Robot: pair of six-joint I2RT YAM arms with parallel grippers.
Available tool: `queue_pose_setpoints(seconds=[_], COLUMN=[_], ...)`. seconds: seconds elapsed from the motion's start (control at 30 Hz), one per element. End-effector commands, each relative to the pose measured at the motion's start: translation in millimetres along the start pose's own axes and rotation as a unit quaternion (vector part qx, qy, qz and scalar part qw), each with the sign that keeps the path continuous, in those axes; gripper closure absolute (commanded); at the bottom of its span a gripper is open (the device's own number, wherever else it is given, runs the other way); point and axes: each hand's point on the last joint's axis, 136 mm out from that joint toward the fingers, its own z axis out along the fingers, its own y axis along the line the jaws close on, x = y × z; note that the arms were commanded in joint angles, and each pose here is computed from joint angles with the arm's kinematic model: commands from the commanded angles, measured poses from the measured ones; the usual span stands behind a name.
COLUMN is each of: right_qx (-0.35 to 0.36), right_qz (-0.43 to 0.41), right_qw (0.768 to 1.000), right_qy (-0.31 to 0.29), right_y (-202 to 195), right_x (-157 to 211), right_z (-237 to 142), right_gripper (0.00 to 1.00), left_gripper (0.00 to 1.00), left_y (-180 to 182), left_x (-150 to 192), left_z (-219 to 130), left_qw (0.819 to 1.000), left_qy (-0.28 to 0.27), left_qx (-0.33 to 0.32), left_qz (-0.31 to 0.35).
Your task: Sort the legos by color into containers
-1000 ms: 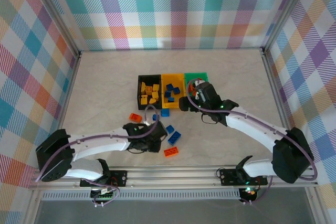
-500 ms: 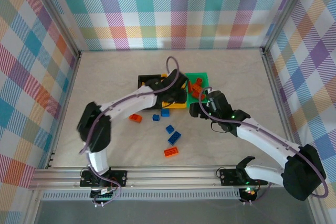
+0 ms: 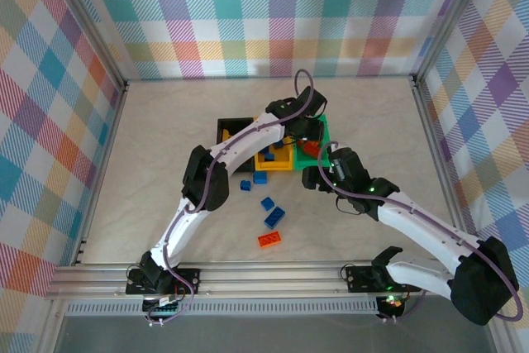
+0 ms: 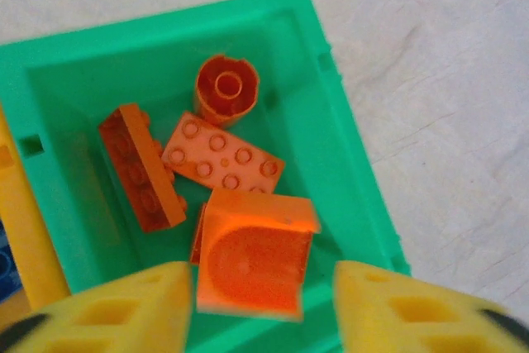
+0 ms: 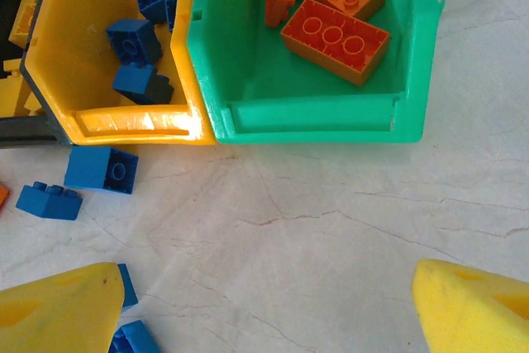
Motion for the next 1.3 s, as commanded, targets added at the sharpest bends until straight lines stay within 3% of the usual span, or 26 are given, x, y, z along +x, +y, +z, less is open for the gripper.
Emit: queue_pose_setpoints(seconds=[0.0,0.2,0.4,0.6,0.77,0.87,1.07,1.27], right_qx=[0.000,-0.024,-0.081,-0.119,-0.130,-0.128,-0.109,-0.070], right_qz=[0.005,-0.002,-0.037,-0.121,-0.168,-0.177,-0.199,-0.225], right_qw=[1.000,1.000,0.994,0.973,0.952,0.948,0.944,0.939], right_qy=[0.002,0.010,0.067,0.157,0.219,0.233,0.239,0.251], right_y=[-1.8,7.8,37.9,84.8,109.2,117.2,130.9,133.3], right_x=[0.7,1.1,21.6,84.4,139.9,159.1,175.9,188.8], right_z=[-1.6,-1.0,12.3,26.1,27.8,28.0,27.0,30.1], right_gripper=[0.10,0.09,0.12,0.11,0.09,0.07,0.03,0.00], left_gripper=[0.35,0.18,0.04,0.00,0.00,0.00,0.00,0.00], left_y=[-2.6,-11.8,-0.1,56.4,118.0,139.2,164.3,174.3], left_x=[-4.2,-20.7,-19.6,46.3,132.4,165.6,199.0,210.9], left_z=[-11.9,-44.2,-107.8,-158.1,-171.9,-182.9,-196.6,-198.2], left_qw=[1.000,0.999,0.996,0.993,0.992,0.989,0.986,0.985], left_qy=[0.004,-0.021,-0.073,-0.096,-0.077,-0.078,-0.079,-0.081], left_qx=[0.009,0.030,0.045,0.028,-0.007,-0.005,-0.014,-0.021], left_qz=[-0.006,-0.014,-0.023,-0.057,-0.102,-0.126,-0.146,-0.153])
